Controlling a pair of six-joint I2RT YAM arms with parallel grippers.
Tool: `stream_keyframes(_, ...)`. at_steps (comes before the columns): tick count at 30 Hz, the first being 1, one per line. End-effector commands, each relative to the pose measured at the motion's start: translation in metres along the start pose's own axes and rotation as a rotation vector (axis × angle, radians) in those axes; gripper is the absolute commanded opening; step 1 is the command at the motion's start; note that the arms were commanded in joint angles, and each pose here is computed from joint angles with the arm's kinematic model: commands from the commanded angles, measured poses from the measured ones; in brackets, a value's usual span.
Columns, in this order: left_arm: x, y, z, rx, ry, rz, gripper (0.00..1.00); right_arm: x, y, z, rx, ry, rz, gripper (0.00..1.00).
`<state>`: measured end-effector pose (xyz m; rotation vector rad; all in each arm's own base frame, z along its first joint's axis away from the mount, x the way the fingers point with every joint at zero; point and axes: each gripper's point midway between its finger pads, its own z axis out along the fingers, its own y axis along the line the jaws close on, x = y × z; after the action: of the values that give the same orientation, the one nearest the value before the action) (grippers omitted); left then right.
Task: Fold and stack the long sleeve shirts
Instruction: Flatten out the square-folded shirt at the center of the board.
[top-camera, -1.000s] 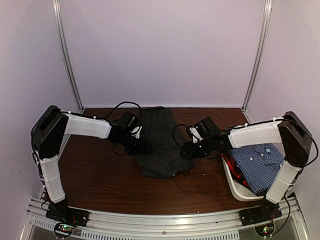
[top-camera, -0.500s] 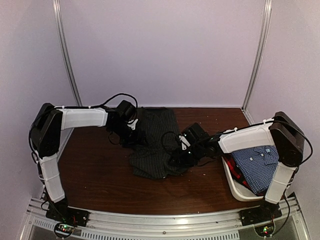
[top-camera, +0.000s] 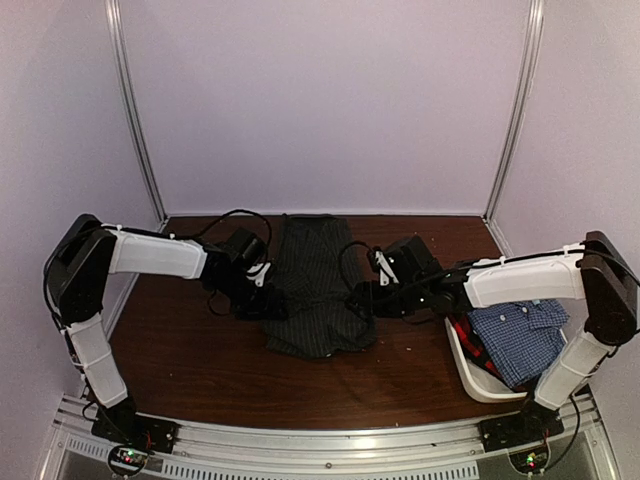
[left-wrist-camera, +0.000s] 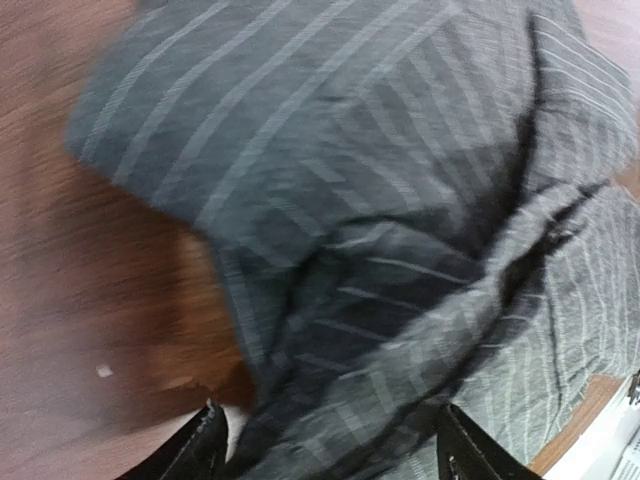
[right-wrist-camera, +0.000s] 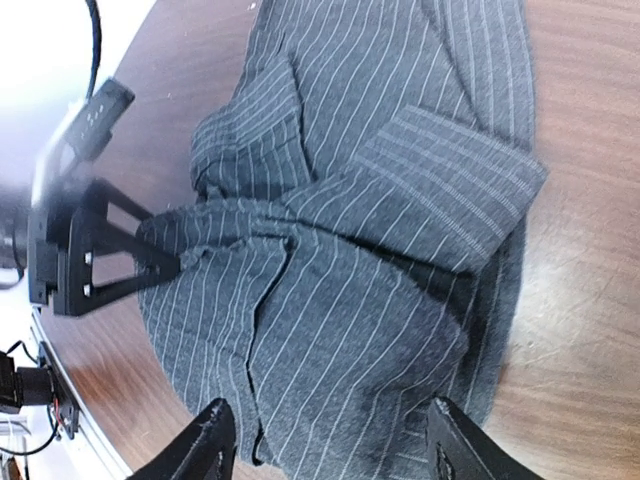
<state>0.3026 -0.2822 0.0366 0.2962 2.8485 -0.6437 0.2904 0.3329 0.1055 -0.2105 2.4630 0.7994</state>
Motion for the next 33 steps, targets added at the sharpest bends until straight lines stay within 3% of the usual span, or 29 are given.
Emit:
stream_keyframes(1,-0.008,-0.008,0.002,0.028,-0.092,0.053,0.71,-0.013,-0.025,0.003,0.081,-0.099,-0.013,0.67)
stream_keyframes(4,-0.008,-0.011,0.002,0.053,-0.119,0.037,0.65,-0.016,-0.022,0.012,0.051,-0.099,-0.045,0.66)
stream_keyframes(8,-0.014,-0.02,0.0,0.058,-0.167,0.03,0.47,-0.013,-0.026,0.025,0.05,-0.061,-0.065,0.63)
stream_keyframes(13,-0.018,-0.04,-0.003,0.089,-0.187,0.032,0.3,-0.007,-0.024,0.032,0.032,-0.024,-0.083,0.55)
stream_keyframes(19,-0.021,-0.051,-0.013,0.072,-0.186,0.072,0.24,-0.007,-0.023,0.034,0.025,-0.019,-0.088,0.4)
stream_keyframes(26,-0.022,-0.064,-0.031,0.092,-0.172,0.13,0.18,-0.006,-0.014,0.025,-0.014,-0.011,-0.089,0.06)
stream_keyframes(29,-0.013,-0.075,-0.036,0.128,-0.148,0.158,0.12,-0.007,-0.005,0.015,-0.043,-0.01,-0.104,0.0)
stream_keyframes(33,0.01,-0.087,-0.042,0.19,-0.094,0.199,0.09,0.001,0.0,-0.002,-0.044,0.011,-0.128,0.0)
